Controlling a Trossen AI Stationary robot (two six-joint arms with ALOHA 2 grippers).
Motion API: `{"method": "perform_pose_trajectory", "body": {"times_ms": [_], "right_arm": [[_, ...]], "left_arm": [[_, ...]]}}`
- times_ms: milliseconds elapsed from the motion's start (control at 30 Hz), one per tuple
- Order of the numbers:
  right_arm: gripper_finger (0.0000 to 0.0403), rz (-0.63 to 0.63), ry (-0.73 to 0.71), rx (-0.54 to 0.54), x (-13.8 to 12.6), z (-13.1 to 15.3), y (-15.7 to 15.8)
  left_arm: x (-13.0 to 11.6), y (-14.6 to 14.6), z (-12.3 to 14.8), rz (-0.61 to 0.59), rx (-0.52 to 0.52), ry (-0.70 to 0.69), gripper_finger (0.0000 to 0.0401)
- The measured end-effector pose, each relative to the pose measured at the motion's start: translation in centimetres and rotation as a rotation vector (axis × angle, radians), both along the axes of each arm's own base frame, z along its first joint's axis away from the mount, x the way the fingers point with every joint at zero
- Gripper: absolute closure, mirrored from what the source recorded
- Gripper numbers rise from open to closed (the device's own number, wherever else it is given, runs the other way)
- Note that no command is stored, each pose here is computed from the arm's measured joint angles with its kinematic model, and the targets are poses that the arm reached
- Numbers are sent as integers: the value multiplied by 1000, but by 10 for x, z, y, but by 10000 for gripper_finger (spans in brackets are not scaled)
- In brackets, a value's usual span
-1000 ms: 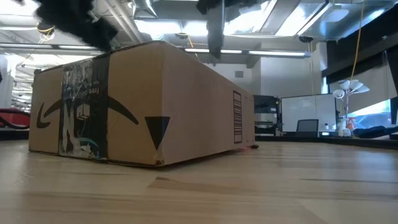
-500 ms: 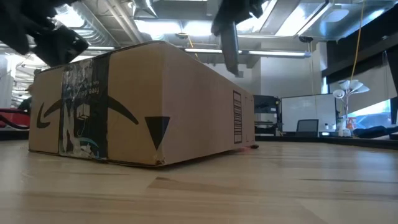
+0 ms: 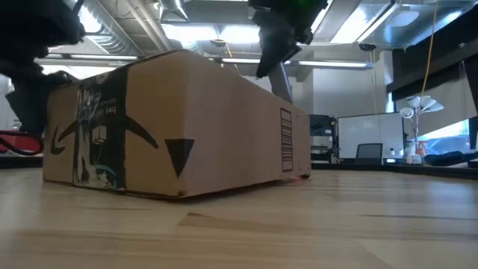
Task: Unpack boxes
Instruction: Open the cardboard box using the gray cutter
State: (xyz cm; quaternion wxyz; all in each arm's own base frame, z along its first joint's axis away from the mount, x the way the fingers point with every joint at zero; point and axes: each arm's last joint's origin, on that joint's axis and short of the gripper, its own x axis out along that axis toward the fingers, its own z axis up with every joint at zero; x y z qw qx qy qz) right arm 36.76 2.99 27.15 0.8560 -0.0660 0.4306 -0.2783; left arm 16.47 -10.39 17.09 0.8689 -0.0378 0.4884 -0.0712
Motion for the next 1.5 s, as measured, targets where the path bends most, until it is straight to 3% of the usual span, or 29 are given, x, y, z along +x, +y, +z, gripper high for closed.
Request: {"method": "perform_pose_trajectory", "body": {"times_ms": [500, 733, 1000, 1500], "right_arm": [[337, -13, 50, 144, 3, -14, -5], [337, 75, 33, 325, 4, -15, 18], [338, 151, -23, 418, 6, -12, 43], [338, 212, -81, 443, 10, -9, 55]], "left_arm": [[20, 30, -18, 120, 240, -4, 205], [28, 55, -17, 197, 359, -13, 205], [43, 81, -11, 233, 417, -101, 205], [59, 120, 3, 268, 534, -236, 205]]}}
